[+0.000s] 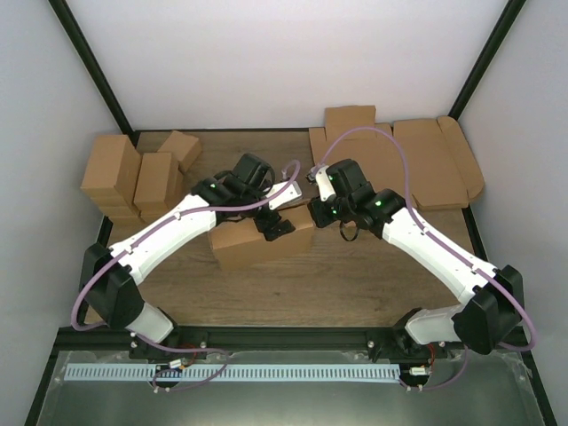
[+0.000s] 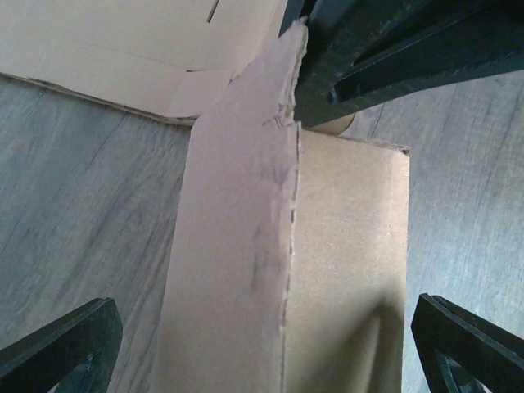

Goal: Fold the paper box

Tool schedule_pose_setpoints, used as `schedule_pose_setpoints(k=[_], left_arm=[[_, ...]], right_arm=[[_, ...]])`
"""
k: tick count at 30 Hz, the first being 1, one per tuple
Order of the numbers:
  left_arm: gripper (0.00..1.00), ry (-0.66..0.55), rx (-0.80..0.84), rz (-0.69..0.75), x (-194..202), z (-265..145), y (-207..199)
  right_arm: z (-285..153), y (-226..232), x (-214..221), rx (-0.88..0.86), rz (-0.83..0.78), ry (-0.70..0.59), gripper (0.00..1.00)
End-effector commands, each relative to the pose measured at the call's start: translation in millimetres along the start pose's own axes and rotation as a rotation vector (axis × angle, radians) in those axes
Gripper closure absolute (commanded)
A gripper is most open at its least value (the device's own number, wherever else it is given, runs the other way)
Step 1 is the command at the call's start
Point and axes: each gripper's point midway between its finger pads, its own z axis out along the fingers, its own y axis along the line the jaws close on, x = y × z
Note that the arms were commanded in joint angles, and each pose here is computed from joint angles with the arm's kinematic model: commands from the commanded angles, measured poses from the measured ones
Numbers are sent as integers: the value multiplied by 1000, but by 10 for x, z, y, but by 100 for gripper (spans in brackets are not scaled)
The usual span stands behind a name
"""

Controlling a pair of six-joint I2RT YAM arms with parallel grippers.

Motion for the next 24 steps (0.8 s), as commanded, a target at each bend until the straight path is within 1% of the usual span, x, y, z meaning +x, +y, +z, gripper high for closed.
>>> schedule_pose_setpoints(k=[1, 4, 10, 13, 14, 18, 21, 24], left_arm=[[0, -3, -66, 65, -7, -38, 12], [0, 10, -65, 64, 52, -5, -5], [0, 14, -57, 56, 63, 19, -15], [0, 14, -71, 50, 56, 27, 16], [0, 11, -76, 48, 44, 26, 25], [0, -29, -89, 45, -55, -16, 44], [0, -30, -85, 42, -74, -3, 52], [0, -36, -83, 30, -98, -2, 52]], right_arm=[[-19, 37, -78, -11, 15, -20, 93], [-17, 1, -64, 10, 30, -15, 89], [-32, -13, -20, 17, 48, -4, 87], [-27, -23, 29, 22, 51, 9, 78], [-20, -46, 50, 33, 54, 11, 78], [-4, -167, 113, 95, 59, -7, 78], [-9, -177, 90, 97, 50, -45, 78], [21, -201, 93, 107, 45, -58, 82]])
